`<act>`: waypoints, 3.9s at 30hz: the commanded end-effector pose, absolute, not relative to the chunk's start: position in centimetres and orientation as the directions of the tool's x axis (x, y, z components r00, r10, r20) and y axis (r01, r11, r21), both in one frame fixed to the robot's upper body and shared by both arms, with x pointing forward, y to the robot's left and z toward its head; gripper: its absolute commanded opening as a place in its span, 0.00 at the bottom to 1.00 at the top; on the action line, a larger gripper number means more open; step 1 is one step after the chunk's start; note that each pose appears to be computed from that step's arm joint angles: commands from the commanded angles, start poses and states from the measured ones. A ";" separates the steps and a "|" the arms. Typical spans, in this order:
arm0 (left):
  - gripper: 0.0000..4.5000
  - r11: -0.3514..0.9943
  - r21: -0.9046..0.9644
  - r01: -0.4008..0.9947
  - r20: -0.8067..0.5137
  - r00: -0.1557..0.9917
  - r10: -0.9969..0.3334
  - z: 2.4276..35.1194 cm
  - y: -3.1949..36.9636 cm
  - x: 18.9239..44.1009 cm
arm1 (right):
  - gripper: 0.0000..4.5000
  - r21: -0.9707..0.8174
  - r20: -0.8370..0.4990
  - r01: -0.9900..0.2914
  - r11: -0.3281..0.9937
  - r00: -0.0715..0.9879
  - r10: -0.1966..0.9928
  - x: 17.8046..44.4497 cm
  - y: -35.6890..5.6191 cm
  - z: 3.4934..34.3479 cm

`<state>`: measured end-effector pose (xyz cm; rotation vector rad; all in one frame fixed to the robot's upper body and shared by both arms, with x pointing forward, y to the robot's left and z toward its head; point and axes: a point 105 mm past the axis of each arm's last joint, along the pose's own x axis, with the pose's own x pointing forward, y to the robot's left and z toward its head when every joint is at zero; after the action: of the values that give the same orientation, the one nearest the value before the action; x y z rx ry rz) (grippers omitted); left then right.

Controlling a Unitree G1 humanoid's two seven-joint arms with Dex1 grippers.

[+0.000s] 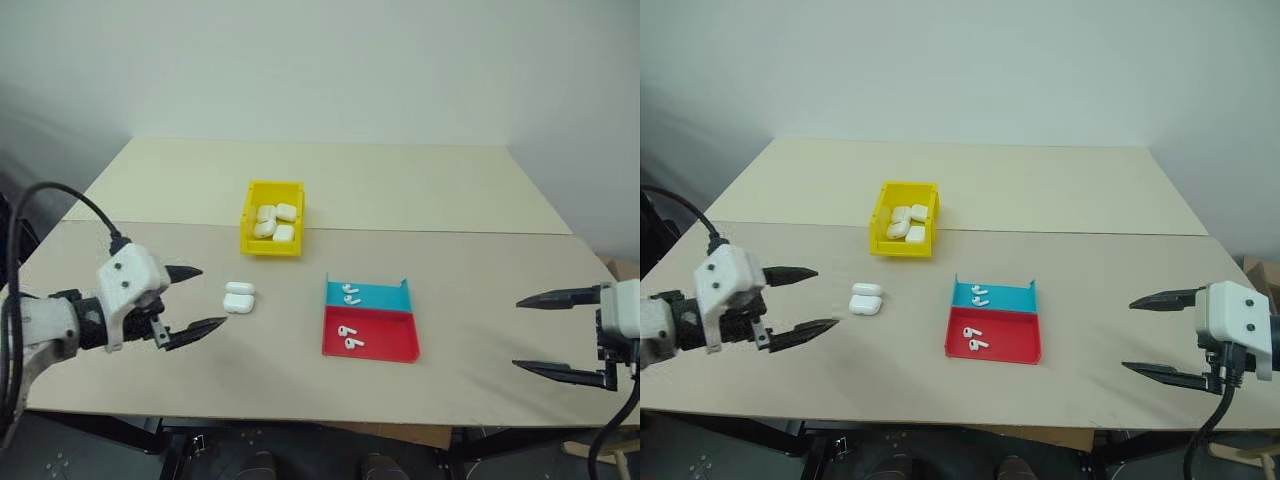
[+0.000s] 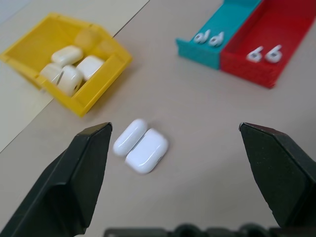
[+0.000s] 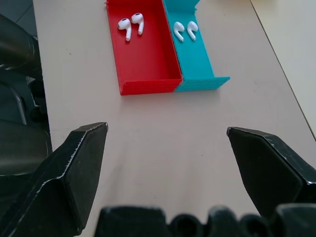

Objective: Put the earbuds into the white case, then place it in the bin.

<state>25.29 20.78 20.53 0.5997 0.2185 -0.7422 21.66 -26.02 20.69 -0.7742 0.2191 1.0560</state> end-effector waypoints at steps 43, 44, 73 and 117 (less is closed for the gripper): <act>1.00 0.981 0.101 0.163 -0.758 0.651 -0.030 16.3 16.2 32.7 | 0.99 -0.421 -0.523 -0.841 0.338 0.530 0.667 20.3 -24.5 18.8; 1.00 0.983 0.094 0.159 -0.764 0.644 -0.031 16.0 16.2 32.7 | 0.99 -0.422 -0.523 -0.841 0.340 0.532 0.666 20.3 -24.6 18.8; 1.00 0.994 0.054 0.090 -0.830 0.558 -0.006 13.9 15.2 33.9 | 0.99 -0.440 -0.530 -0.821 0.364 0.565 0.633 20.2 -24.9 18.1; 0.61 0.905 0.198 0.377 -0.488 0.839 -0.243 22.7 14.3 33.6 | 1.00 -0.477 -0.524 -0.808 0.346 0.578 0.625 20.6 -24.4 19.5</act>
<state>33.83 14.76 21.24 0.3074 0.5749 -0.2780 20.62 -24.59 17.89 -0.7340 0.3093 0.9485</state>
